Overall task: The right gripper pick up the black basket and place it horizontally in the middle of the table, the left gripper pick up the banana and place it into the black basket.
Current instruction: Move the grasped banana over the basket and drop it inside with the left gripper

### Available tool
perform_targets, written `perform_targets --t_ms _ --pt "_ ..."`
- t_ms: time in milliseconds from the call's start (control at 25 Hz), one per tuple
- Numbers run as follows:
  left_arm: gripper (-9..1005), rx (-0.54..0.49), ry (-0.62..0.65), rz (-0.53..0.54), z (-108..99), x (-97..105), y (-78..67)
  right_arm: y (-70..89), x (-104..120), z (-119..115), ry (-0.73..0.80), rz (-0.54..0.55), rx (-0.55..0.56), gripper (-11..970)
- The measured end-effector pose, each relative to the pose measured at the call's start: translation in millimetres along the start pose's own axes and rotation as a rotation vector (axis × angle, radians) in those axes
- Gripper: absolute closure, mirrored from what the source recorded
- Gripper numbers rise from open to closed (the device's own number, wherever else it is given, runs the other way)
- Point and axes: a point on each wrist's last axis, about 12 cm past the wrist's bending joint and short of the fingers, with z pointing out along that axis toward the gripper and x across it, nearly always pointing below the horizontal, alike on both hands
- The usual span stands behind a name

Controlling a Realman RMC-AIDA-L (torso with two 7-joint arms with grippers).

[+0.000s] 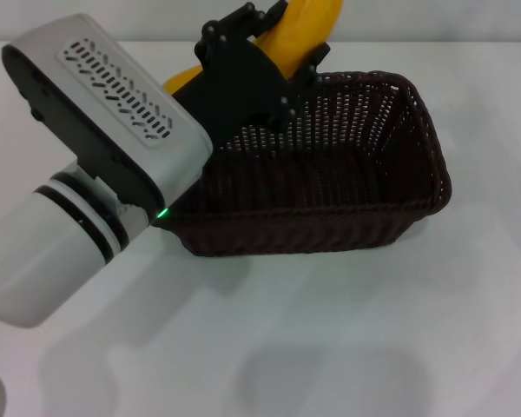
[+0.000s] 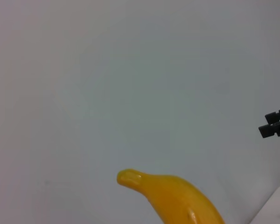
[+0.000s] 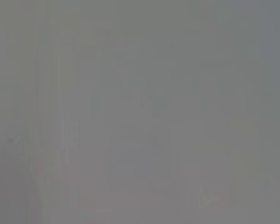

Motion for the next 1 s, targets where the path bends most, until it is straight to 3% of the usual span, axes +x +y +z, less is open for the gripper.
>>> perform_targets --t_ms 240,560,760,960,1000 --pt "424 -0.023 0.010 -0.033 -5 2 1.8 1.6 0 0 -0.005 -0.001 -0.014 135" --pt "396 -0.086 -0.012 -0.173 -9 0 15.8 2.1 0 0 -0.005 0.000 -0.015 135" --pt "378 -0.088 -0.010 -0.177 -10 1 16.7 2.9 0 1 -0.004 0.004 -0.016 135" --pt "162 -0.097 -0.009 -0.175 -10 1 18.6 3.8 0 2 -0.005 0.005 -0.020 135" --pt "157 -0.098 -0.009 -0.174 -10 1 19.1 3.9 0 2 -0.005 0.006 -0.020 135"
